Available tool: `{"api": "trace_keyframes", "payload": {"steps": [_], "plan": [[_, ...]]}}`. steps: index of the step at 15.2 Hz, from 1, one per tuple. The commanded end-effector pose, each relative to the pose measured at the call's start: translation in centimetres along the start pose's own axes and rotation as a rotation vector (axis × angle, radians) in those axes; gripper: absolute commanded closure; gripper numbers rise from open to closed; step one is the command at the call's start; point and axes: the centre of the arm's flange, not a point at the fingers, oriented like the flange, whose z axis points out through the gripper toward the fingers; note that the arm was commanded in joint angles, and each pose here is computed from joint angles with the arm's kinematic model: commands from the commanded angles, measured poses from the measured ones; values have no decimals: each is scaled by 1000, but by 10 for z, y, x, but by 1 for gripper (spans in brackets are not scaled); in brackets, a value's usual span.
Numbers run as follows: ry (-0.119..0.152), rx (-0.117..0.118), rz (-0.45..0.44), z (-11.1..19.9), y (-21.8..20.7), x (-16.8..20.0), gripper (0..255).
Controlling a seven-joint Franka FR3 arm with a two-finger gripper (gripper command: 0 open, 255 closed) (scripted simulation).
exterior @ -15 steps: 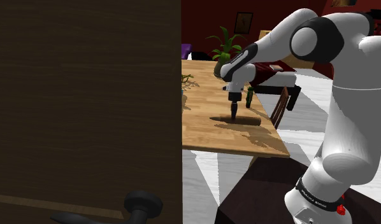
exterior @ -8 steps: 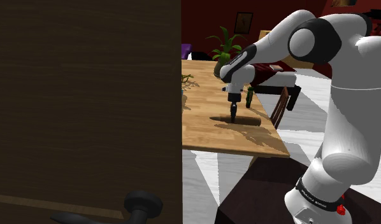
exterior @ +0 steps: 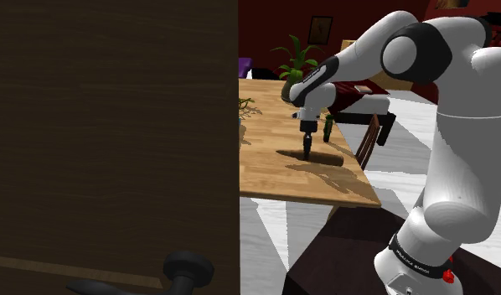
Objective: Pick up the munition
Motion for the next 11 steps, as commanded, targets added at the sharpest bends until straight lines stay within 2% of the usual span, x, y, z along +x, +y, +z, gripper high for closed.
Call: {"api": "trace_keyframes", "payload": {"steps": [1,11], "plan": [[0,0,0,-9,-5,-1,255],[0,0,0,-58,-24,-5,255]]}}
